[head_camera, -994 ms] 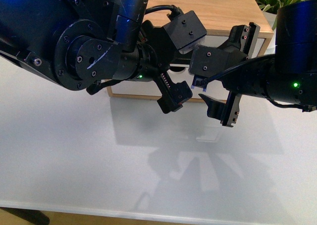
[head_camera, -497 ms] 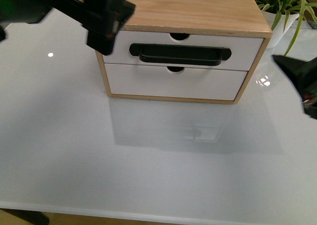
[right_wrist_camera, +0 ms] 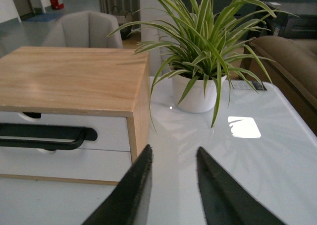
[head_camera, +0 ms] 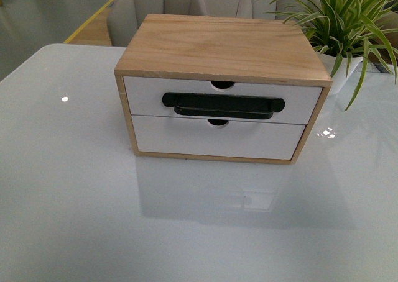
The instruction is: Close drawer sideways
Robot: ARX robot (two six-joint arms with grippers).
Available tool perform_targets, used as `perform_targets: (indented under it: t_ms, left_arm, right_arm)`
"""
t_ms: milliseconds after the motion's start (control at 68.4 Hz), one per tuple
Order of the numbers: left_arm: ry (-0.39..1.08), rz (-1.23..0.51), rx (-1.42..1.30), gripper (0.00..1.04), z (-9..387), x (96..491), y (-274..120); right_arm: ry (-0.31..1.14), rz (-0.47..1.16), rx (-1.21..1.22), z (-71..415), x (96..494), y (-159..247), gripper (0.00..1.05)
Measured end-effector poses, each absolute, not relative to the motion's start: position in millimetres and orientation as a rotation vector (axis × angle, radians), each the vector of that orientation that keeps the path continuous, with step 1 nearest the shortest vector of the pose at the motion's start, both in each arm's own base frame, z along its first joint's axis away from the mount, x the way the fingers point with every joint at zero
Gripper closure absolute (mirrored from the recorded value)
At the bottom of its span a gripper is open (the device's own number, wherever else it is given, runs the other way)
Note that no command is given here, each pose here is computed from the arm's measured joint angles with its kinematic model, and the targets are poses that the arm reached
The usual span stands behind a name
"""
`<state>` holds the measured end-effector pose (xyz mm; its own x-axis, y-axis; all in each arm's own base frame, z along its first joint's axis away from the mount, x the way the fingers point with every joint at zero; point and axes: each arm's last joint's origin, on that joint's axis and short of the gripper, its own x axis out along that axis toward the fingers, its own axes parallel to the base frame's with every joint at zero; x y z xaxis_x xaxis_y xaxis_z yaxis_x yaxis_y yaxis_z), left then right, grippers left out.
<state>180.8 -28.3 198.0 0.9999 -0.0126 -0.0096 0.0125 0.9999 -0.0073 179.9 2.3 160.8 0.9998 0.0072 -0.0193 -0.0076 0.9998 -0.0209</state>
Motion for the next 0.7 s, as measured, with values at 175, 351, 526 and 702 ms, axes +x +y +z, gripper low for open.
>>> perform_targets:
  t_ms: [175,351,526,702]
  left_arm:
    - [0.008,-0.008,-0.006,1.03,186.3,160.3,-16.1]
    - [0.009,-0.014,-0.004,1.03,178.7,145.3,-2.8]
    - [0.006,-0.005,-0.005,1.03,173.9,135.5,-0.6]
    - [-0.012,-0.004,-0.004,1.03,170.8,127.7,-0.5]
  right_arm:
    - [0.017,0.003,-0.012,161.8,160.0,0.6,1.03]
    - [0.012,0.004,-0.011,163.5,145.6,0.5,1.03]
    - [-0.004,0.003,-0.011,168.5,136.3,0.5,1.03]
    - [-0.013,0.003,-0.011,171.3,127.7,0.4,1.03]
